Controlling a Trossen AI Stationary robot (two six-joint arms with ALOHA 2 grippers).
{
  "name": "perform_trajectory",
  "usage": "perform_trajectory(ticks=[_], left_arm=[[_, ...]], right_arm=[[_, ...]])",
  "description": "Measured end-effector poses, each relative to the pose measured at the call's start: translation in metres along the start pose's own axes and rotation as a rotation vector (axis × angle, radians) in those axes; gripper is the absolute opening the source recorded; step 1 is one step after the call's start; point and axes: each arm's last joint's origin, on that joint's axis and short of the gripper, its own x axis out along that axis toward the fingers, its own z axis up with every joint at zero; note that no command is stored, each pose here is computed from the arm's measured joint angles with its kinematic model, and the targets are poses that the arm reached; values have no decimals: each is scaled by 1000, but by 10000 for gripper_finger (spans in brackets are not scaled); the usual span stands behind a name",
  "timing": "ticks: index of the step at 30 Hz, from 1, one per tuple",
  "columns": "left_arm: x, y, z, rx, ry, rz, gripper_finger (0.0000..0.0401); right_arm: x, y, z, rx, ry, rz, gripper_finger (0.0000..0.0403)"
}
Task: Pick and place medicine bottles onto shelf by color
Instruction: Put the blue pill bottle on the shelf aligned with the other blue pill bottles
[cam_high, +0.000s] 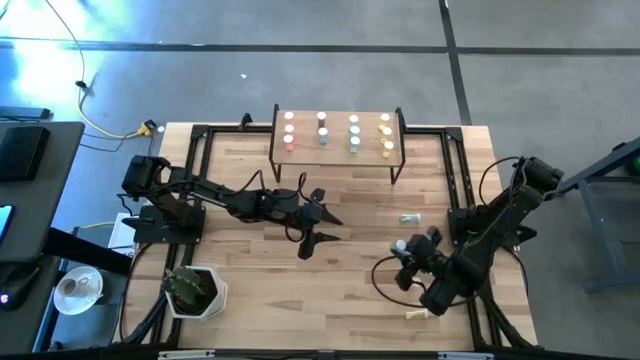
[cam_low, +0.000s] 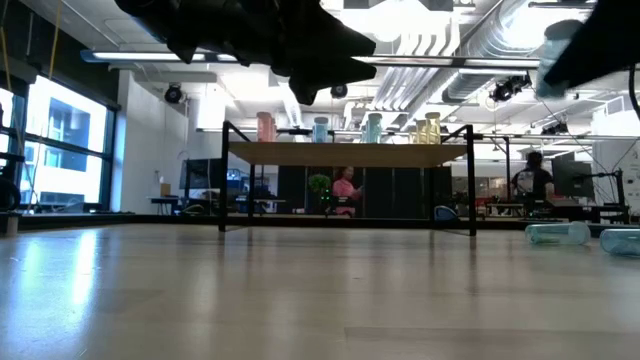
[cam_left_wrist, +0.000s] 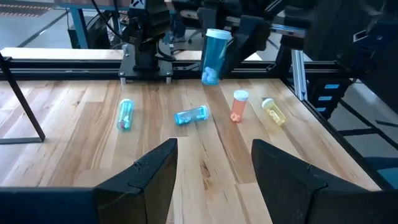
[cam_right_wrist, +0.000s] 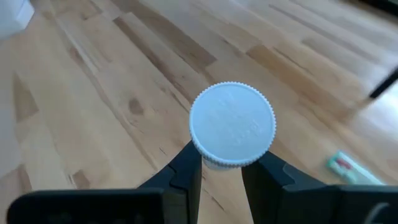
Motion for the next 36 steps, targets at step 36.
perform_trajectory(ticks=[36], left_arm=[[-2, 12, 13, 134, -142, -51, 197]], right_arm=[[74, 13, 130, -333, 65, 362, 83]])
